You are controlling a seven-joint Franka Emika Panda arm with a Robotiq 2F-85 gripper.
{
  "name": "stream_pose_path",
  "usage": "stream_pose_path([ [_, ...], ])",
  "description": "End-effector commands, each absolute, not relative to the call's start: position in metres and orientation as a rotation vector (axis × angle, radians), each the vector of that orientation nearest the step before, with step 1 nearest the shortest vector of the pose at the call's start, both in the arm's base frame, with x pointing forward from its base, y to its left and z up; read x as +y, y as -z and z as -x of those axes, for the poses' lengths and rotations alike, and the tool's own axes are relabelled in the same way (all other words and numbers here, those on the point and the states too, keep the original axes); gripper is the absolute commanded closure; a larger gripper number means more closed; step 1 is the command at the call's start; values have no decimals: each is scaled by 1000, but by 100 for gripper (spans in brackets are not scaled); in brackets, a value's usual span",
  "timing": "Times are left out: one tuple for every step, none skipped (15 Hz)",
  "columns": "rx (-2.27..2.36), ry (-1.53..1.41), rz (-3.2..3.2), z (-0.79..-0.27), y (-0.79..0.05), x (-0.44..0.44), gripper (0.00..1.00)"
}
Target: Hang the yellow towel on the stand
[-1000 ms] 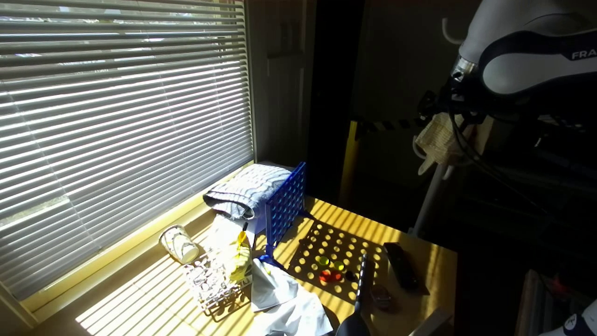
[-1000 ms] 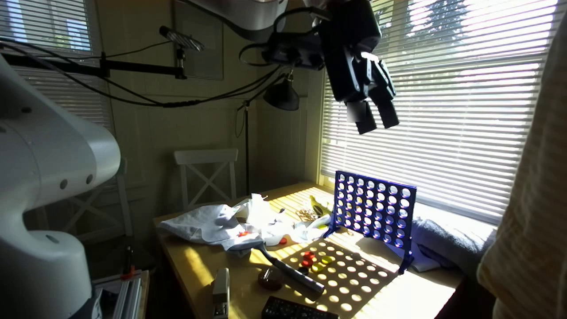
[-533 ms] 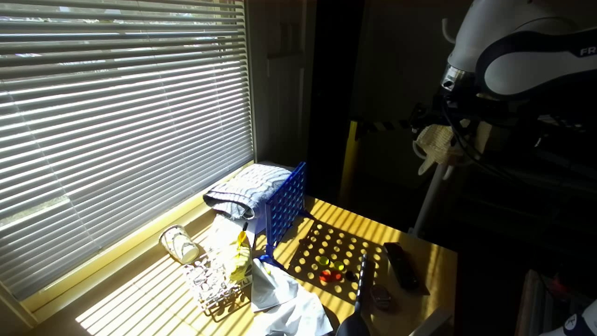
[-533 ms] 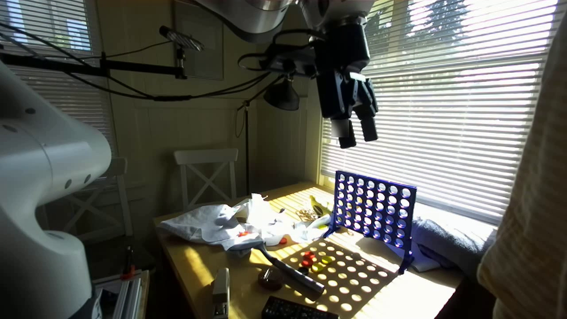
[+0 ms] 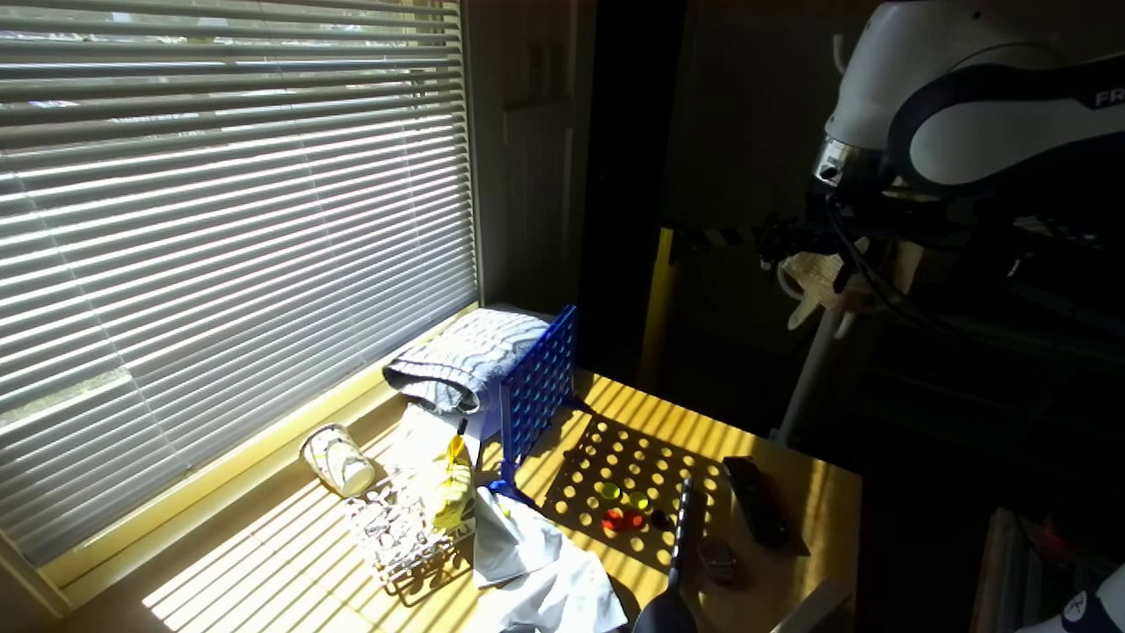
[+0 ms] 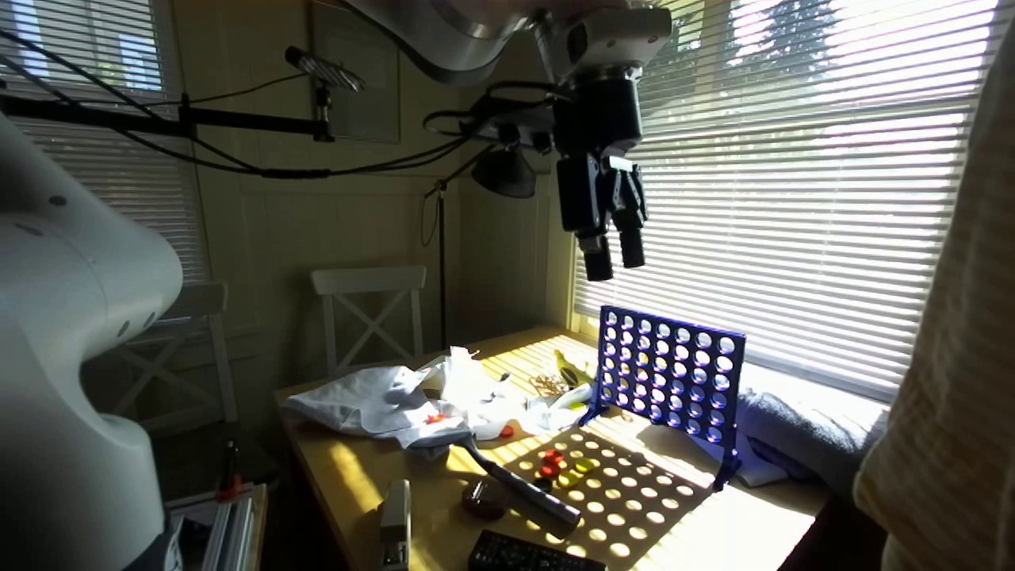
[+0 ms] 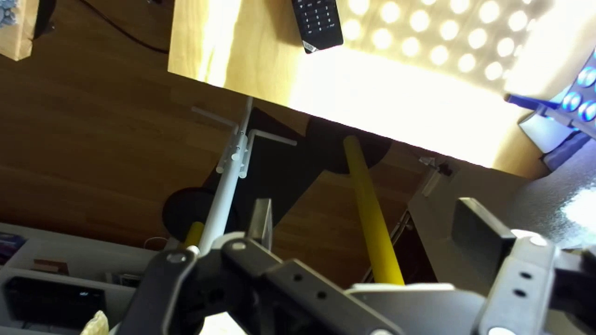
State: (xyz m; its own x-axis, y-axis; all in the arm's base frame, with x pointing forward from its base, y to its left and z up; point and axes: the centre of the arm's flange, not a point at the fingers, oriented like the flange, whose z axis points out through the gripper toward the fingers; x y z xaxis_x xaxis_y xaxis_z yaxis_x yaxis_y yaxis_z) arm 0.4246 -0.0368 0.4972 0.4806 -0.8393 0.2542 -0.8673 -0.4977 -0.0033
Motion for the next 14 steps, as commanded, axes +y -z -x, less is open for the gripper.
stream_pose_path([
  [-1430,-271,-2659,-432,-497,-29,0],
  [-1408,-257,-2685,-432,-496,-26,0],
  [-1378,-247,-2712,-432,-495,-24,0],
  [-1347,-243,-2733,-431,-495,-21,0],
  [-1317,-233,-2759,-431,-494,-19,0],
  [-1279,-226,-2779,-432,-493,-16,0],
  [-1247,-214,-2802,-431,-491,-14,0],
  [-1219,-202,-2818,-431,-491,-12,0],
  [-1198,-189,-2834,-431,-489,-10,0],
  [-1173,-176,-2848,-431,-488,-7,0],
  [-1147,-169,-2859,-431,-486,-5,0],
  [-1129,-160,-2861,-431,-485,-4,0],
  [-1166,-215,-2825,-427,-485,-5,0],
  [-1161,-213,-2827,-427,-484,-4,0],
])
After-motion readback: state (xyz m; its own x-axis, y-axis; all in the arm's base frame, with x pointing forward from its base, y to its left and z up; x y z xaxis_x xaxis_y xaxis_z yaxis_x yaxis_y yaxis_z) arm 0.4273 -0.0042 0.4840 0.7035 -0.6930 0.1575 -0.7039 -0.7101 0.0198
